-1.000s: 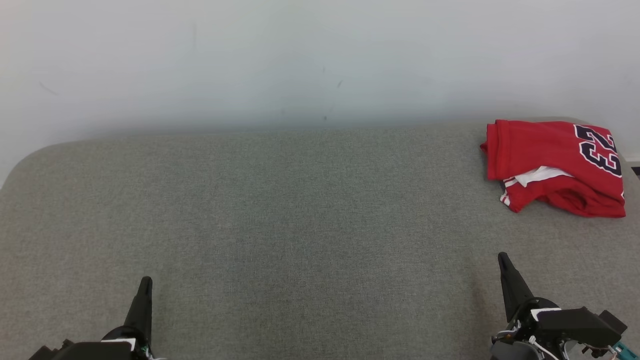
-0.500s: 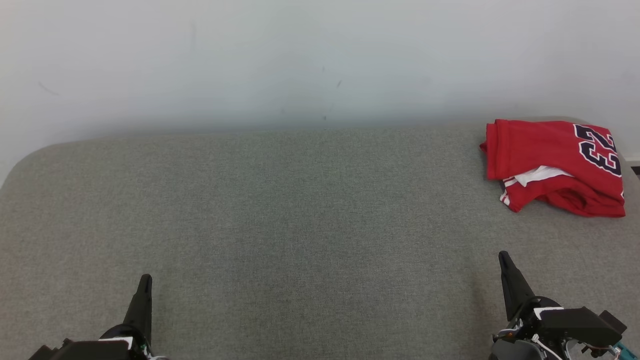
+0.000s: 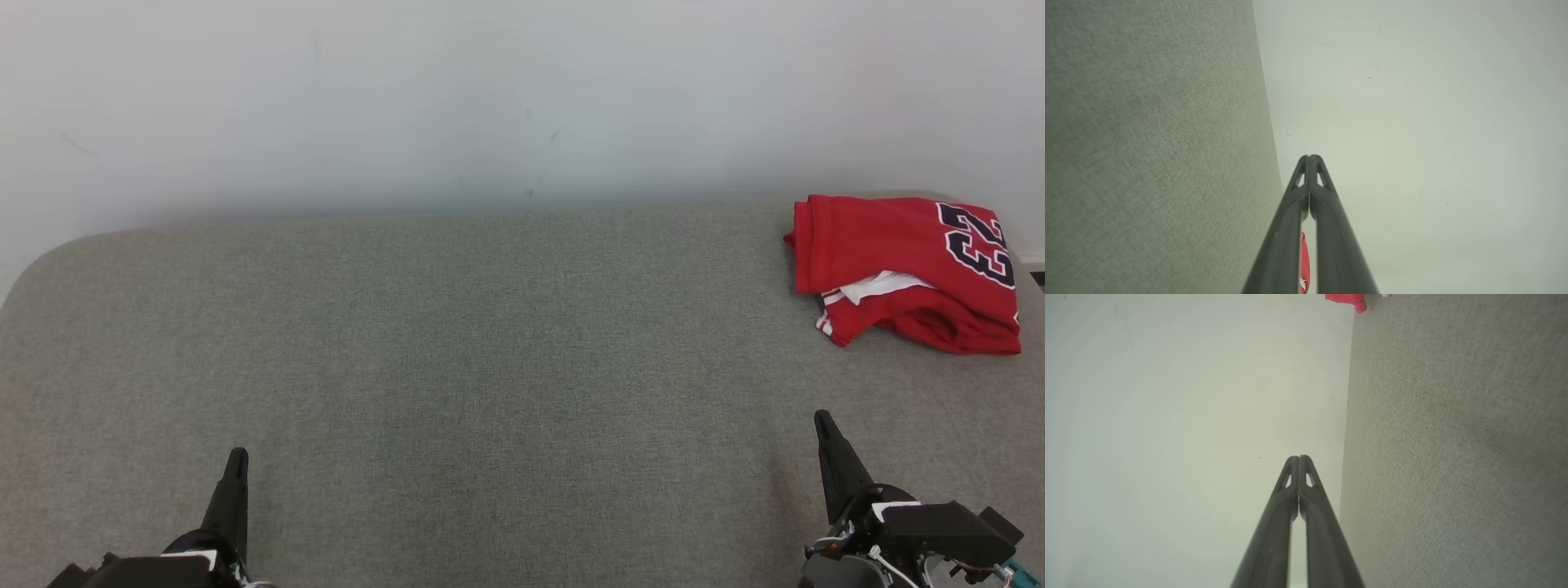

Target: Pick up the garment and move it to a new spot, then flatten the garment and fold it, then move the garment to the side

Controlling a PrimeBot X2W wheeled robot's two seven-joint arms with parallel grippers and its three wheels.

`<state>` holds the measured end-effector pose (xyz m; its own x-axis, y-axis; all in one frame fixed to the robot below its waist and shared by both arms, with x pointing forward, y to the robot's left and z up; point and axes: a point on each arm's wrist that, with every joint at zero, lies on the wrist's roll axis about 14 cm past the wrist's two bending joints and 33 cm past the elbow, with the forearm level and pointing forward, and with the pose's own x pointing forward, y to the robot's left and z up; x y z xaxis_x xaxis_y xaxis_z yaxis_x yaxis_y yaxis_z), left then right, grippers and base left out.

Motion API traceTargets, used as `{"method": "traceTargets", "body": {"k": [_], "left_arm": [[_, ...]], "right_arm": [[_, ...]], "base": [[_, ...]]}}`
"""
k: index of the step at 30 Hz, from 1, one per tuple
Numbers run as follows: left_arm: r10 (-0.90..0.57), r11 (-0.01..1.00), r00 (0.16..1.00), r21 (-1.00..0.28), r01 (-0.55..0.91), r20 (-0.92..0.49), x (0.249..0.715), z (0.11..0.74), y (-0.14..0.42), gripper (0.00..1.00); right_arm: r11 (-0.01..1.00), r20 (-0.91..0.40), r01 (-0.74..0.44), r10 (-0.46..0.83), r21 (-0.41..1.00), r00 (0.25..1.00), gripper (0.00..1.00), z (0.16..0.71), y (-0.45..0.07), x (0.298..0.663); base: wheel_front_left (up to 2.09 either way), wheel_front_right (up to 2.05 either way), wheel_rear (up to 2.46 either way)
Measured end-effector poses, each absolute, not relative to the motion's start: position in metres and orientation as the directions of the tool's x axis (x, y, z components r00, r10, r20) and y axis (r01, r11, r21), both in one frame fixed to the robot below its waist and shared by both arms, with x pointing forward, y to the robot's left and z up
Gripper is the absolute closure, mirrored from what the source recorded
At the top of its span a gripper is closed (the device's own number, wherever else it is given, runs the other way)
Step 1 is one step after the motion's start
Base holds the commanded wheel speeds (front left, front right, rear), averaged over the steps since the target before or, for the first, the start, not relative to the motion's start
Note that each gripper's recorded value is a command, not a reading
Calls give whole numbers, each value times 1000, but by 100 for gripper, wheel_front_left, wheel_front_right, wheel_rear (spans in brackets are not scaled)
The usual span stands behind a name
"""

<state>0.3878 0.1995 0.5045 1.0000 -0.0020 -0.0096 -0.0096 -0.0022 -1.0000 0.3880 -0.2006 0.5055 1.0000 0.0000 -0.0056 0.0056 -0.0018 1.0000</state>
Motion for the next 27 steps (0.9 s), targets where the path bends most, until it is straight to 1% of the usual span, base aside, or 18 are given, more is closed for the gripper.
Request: {"method": "traceTargets", "body": {"k": [27], "left_arm": [[-2, -2, 1000, -1000, -9, -9, 388, 504, 199, 100]], "right_arm": [[-5, -5, 5, -1, 1000, 1000, 100, 505, -201, 388]], "base": [[0, 0, 0]]}}
